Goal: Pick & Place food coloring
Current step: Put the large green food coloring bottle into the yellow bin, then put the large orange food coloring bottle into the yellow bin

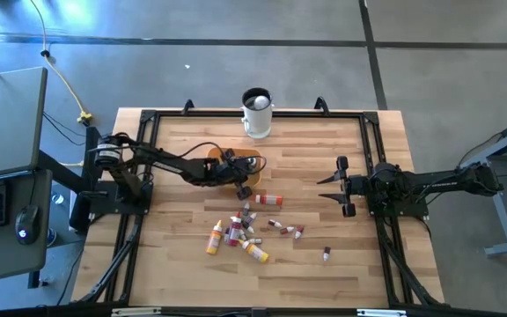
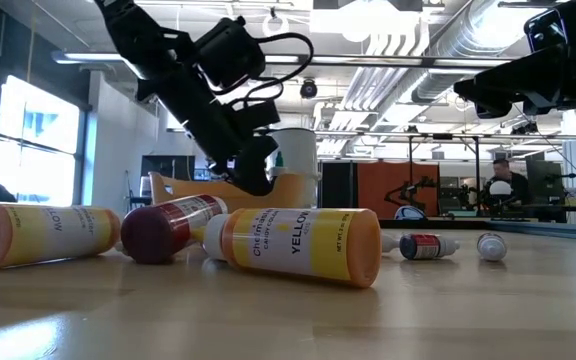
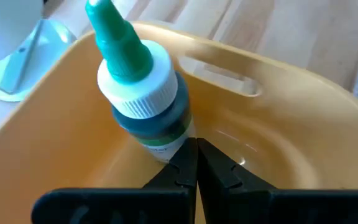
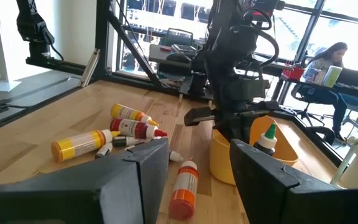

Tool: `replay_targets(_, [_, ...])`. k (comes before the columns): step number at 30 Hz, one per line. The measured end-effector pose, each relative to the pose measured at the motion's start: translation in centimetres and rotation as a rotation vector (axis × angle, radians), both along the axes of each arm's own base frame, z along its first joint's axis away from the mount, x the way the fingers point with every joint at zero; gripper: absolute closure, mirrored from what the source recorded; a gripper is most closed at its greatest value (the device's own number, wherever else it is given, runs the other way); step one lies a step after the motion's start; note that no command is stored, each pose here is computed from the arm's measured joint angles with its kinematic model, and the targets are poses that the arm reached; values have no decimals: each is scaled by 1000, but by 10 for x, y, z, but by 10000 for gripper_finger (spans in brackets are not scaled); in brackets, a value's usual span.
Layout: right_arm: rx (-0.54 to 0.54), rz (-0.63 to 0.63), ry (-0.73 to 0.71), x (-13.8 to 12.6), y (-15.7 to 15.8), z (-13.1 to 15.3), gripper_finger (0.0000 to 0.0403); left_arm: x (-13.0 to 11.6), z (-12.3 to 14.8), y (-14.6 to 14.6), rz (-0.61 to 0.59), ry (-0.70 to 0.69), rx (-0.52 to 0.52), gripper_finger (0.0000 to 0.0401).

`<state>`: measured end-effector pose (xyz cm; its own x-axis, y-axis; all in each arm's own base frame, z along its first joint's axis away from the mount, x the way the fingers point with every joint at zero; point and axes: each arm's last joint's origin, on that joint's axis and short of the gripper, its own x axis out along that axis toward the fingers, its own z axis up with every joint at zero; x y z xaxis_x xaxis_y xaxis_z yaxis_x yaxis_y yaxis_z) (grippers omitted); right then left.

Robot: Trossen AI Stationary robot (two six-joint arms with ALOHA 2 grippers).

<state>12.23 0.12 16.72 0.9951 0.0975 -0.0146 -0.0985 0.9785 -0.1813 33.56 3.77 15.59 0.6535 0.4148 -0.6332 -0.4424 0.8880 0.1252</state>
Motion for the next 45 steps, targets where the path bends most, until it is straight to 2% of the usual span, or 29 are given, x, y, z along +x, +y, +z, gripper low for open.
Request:
replay_targets(11, [0, 0, 0, 0, 0, 0, 237, -2, 0, 23, 24, -14, -41, 401])
replay_targets(18, [0, 0, 0, 0, 0, 0, 237, -1, 1, 21, -10, -17, -30, 401])
replay_targets(23, [0, 0, 0, 0, 0, 0, 237, -1, 1, 20, -47, -27, -73, 401])
replay_targets(27, [0, 0, -4, 0, 0, 0, 237, -3, 20, 14, -112, -105, -147, 401])
replay_targets(32, [0, 3, -16, 0, 0, 2, 237, -14, 51, 1, -170, -164, -143, 401])
replay_targets(36, [-1, 41, -53, 0, 1, 5, 237, -41, 85, -13, -206, -159, -142, 401])
replay_targets(41, [-11, 147, -163, -2, 4, 16, 237, -89, 122, -33, -178, -146, -115, 401])
replay_targets(45, [17, 196, -237, -4, 6, 23, 237, -124, 130, -56, -162, -201, -36, 401])
